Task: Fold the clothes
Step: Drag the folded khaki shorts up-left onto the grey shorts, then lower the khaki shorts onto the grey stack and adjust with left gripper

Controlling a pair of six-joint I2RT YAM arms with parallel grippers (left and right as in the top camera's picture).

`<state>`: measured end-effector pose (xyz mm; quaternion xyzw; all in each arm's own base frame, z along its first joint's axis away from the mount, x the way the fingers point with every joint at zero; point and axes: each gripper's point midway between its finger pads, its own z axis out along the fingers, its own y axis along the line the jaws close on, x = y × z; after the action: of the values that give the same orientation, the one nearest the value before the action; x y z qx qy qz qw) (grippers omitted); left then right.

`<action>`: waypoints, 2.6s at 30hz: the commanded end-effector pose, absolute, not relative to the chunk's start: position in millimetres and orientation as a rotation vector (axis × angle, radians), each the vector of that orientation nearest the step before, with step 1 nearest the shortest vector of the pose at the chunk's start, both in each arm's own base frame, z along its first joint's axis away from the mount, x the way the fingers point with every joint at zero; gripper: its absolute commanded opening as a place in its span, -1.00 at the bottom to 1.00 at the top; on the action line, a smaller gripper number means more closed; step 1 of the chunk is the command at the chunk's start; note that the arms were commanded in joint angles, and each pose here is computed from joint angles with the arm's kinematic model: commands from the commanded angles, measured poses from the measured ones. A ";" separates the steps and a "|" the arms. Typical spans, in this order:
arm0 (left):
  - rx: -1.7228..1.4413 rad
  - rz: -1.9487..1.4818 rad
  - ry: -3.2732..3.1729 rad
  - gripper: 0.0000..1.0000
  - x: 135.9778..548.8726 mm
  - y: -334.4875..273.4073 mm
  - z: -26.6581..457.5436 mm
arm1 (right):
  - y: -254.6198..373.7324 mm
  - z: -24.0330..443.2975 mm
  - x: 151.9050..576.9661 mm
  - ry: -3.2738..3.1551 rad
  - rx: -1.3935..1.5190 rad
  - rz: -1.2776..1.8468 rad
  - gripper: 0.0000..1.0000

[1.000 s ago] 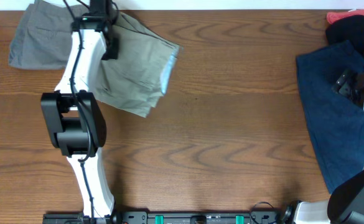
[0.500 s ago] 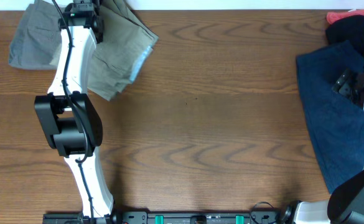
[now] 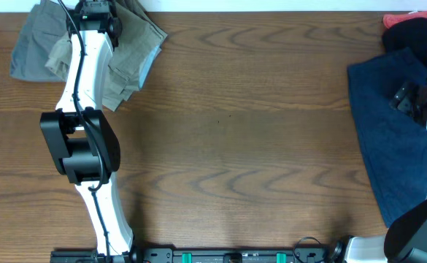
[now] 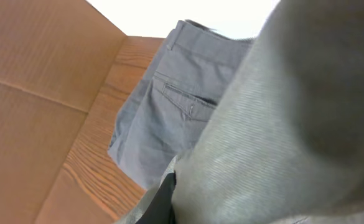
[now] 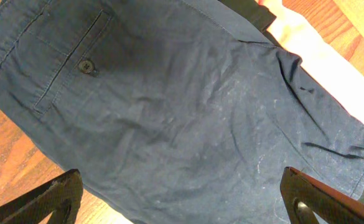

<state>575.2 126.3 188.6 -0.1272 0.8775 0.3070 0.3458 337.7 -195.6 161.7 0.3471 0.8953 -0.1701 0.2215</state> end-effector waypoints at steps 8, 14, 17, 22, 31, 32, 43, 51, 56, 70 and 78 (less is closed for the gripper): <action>-0.717 0.667 2.060 -0.88 570.9 145.8 224.5 | -198.5 163.1 336.7 2.469 0.964 -0.488 0.99; -0.803 0.659 2.024 -0.88 565.7 165.6 224.9 | -198.5 163.1 336.6 2.469 0.964 -0.488 0.98; -0.837 0.661 2.010 -0.88 562.5 176.5 224.9 | -198.5 163.1 336.7 2.469 0.964 -0.488 0.99; -0.920 0.631 1.970 -0.88 560.0 189.1 222.0 | -198.5 163.1 336.7 2.469 0.964 -0.488 0.98; -0.916 0.536 1.976 -0.87 573.9 196.3 206.2 | -198.5 163.1 336.7 2.469 0.964 -0.488 0.98; -0.916 0.531 1.982 -0.88 574.8 197.4 202.6 | -198.5 163.1 336.7 2.469 0.964 -0.488 0.99; -0.952 0.566 2.020 -0.66 578.6 218.8 157.0 | -198.5 163.1 336.7 2.469 0.964 -0.488 0.98; -0.944 0.609 2.049 -0.66 577.4 236.4 135.2 | -198.5 163.1 336.7 2.469 0.964 -0.488 0.98; -0.863 0.673 2.098 -0.09 571.9 246.7 139.8 | -198.5 163.1 336.7 2.469 0.964 -0.488 0.99; -0.689 0.422 2.382 0.04 569.5 180.9 107.1 | -198.5 163.1 336.7 2.469 0.964 -0.488 0.98; -0.636 0.205 2.453 -0.79 578.3 153.7 79.1 | -198.5 163.1 336.7 2.469 0.964 -0.488 0.98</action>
<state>577.2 157.6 83.6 -0.2437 0.9170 0.1054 0.2976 337.7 -195.6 161.7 0.3471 0.8953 -0.1701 0.2215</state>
